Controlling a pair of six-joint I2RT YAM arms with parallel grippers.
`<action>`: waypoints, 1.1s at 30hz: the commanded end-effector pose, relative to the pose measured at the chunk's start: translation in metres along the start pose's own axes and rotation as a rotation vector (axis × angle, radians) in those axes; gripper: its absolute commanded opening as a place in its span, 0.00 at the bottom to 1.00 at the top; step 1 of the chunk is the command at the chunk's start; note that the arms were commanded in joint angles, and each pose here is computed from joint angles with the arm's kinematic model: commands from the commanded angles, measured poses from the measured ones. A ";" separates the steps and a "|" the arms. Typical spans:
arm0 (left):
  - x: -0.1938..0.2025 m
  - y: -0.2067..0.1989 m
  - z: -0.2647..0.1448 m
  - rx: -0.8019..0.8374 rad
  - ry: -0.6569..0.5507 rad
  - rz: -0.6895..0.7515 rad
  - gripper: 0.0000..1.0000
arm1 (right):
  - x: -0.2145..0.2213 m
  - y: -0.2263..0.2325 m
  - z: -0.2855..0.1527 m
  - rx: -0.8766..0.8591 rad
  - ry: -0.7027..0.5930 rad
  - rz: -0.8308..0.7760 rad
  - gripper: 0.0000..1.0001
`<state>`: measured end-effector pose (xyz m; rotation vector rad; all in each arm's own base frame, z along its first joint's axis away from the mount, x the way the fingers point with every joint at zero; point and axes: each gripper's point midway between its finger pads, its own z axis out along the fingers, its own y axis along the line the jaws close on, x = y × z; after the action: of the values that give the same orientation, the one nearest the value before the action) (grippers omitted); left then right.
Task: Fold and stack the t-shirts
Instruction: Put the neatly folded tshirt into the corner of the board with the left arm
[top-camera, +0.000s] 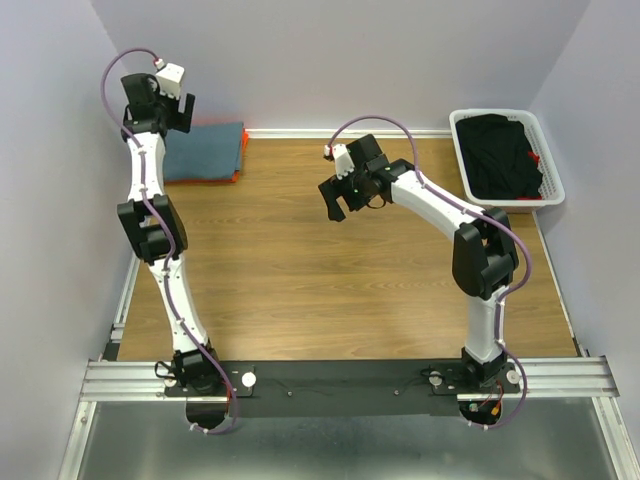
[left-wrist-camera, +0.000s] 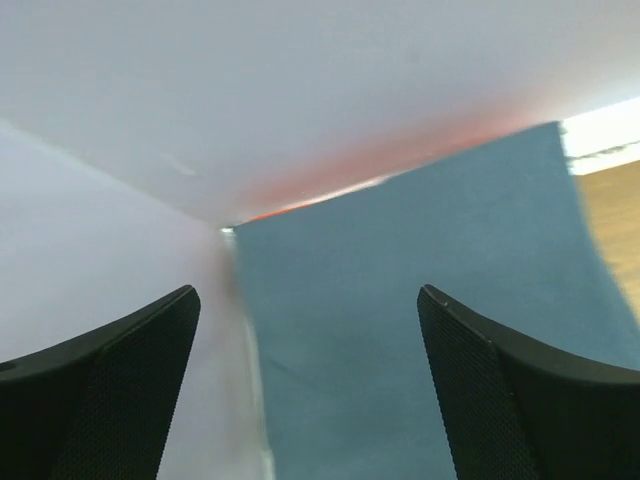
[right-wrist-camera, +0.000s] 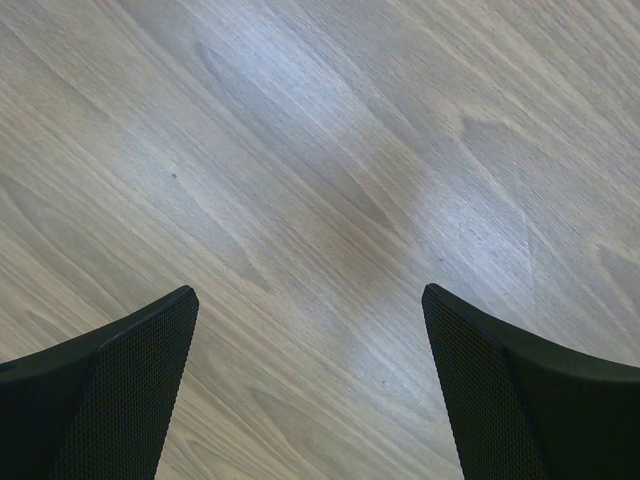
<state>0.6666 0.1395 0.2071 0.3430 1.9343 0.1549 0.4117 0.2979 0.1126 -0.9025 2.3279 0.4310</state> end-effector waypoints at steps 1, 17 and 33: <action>-0.055 0.060 -0.050 -0.162 -0.091 0.061 0.98 | -0.003 -0.003 -0.015 0.030 -0.003 -0.001 1.00; -0.138 -0.049 -0.187 0.016 -0.108 0.077 0.98 | 0.001 -0.082 -0.122 0.117 -0.157 0.197 1.00; -0.012 -0.273 -0.264 0.415 0.000 0.027 0.98 | 0.124 -0.091 -0.183 0.219 -0.109 0.388 1.00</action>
<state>0.3960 -0.1080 0.2313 0.6687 2.0297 -0.2256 0.3520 0.0820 0.1835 -0.3448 2.3374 0.3224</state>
